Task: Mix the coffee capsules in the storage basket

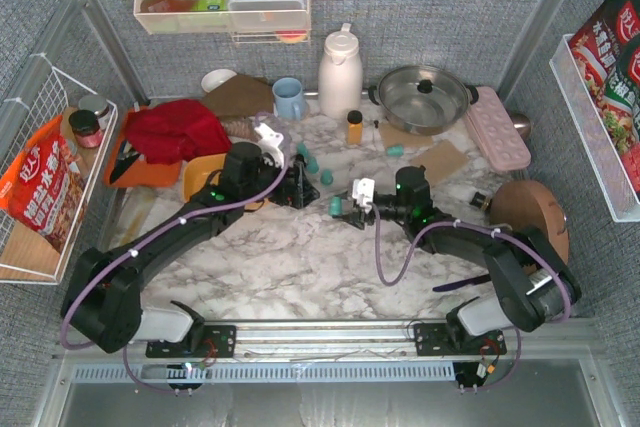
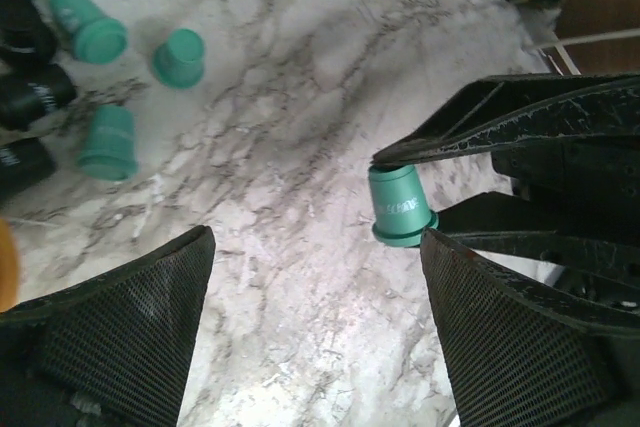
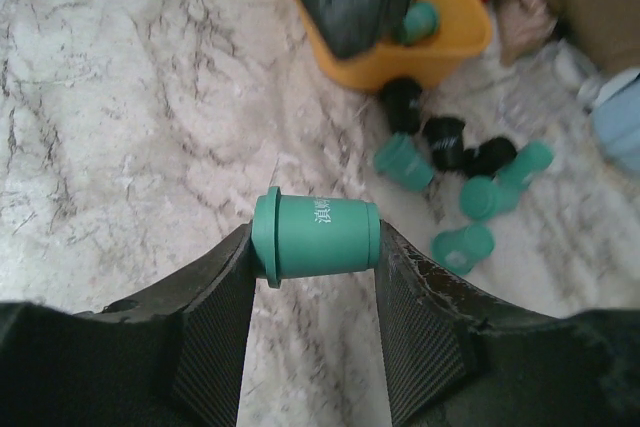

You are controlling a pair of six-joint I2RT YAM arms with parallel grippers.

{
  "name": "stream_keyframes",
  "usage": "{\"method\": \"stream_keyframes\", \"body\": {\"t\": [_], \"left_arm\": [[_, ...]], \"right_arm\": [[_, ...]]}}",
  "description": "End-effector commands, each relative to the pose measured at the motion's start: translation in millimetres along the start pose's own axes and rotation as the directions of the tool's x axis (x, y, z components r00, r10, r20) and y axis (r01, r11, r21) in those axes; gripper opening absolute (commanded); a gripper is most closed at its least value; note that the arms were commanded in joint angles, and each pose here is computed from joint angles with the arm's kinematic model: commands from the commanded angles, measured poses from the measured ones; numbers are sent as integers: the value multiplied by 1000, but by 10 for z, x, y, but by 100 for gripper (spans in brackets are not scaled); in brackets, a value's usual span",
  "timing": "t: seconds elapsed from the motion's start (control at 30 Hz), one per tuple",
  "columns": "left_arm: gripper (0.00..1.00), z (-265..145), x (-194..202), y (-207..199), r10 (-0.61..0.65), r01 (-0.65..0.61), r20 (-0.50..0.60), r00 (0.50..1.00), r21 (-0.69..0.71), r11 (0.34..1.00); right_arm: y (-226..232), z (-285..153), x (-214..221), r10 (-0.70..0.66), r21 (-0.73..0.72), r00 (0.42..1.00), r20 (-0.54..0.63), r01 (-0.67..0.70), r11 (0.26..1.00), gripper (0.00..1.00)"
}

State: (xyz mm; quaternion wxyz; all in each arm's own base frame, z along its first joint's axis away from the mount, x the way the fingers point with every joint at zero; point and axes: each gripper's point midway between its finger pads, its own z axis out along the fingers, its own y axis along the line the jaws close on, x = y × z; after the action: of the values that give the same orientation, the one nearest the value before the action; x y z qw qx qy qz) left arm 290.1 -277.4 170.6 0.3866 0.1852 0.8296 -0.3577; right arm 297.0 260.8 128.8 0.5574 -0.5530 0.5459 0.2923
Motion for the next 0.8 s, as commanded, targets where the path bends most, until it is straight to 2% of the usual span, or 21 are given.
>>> {"method": "stream_keyframes", "body": {"t": [0.0, 0.2, 0.53, 0.77], "left_arm": [[92, 70, -53, -231, 4, -8, 38, 999, 101, 995], [91, 97, 33, -451, -26, 17, 48, 999, 193, 981], [79, 209, 45, -543, -81, 66, 58, 995, 221, 973], [75, 247, 34, -641, -74, 53, 80, 994, 243, 969]], "right_arm": [[-110, 49, -408, -235, 52, 965, 121, 230, 972, 39], [-139, 54, -455, -305, 101, 947, 99, 295, 950, 39], [-133, 50, -518, -336, 123, 936, 103, 323, 938, 39], [-111, 42, -554, -339, 110, 935, 102, 328, 938, 39]]}}
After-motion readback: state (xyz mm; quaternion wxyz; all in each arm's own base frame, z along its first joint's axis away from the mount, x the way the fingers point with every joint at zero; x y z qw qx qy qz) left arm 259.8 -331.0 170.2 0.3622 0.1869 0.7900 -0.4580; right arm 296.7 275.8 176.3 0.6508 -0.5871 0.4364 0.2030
